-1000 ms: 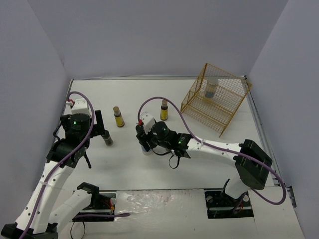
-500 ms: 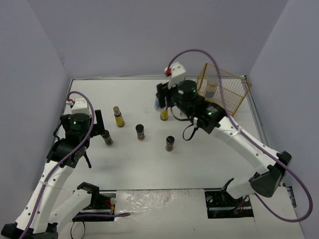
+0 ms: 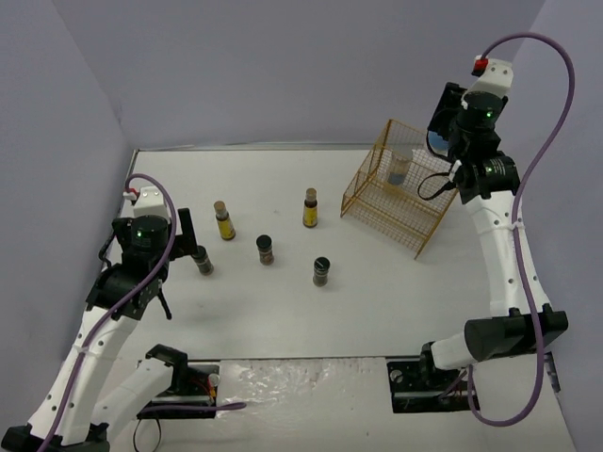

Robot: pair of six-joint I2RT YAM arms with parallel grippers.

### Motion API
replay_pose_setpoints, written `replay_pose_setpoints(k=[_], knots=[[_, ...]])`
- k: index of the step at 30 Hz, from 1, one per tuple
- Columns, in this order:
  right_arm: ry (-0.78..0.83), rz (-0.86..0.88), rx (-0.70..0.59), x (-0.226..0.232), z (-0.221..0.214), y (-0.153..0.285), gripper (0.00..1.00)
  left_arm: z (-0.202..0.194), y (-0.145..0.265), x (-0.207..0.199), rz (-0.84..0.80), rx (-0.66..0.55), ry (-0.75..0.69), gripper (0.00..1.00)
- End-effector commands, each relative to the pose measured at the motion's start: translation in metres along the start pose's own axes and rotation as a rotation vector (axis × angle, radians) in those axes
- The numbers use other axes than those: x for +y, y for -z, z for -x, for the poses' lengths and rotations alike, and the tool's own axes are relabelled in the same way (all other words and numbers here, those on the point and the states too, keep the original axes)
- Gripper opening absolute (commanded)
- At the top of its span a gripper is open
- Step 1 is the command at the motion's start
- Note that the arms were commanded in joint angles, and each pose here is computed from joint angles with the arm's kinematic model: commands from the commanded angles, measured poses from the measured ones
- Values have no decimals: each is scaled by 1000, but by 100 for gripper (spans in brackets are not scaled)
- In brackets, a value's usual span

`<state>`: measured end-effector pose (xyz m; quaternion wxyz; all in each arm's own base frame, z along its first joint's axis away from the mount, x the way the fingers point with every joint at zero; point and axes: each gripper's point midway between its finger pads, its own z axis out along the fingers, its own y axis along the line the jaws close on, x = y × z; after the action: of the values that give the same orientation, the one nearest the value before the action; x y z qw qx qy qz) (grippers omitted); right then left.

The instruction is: Organize the condiment bottles

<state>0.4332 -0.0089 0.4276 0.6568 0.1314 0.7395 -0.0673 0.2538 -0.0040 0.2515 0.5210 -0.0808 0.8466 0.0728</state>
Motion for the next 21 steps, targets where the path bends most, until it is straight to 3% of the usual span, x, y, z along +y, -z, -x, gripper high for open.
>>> replay_pose_setpoints(k=[1,8,21], knots=[[-78,-16,-84,-15,25,-28,0,20,3,-3,-17,-74,22,97],[-84,-62,-54,-36,10,-58,0,19,4,-6,-31,-73,20,97],[-83,-65,31,-33,-52,-102,0,19,6,-5,-31,-80,18,97]])
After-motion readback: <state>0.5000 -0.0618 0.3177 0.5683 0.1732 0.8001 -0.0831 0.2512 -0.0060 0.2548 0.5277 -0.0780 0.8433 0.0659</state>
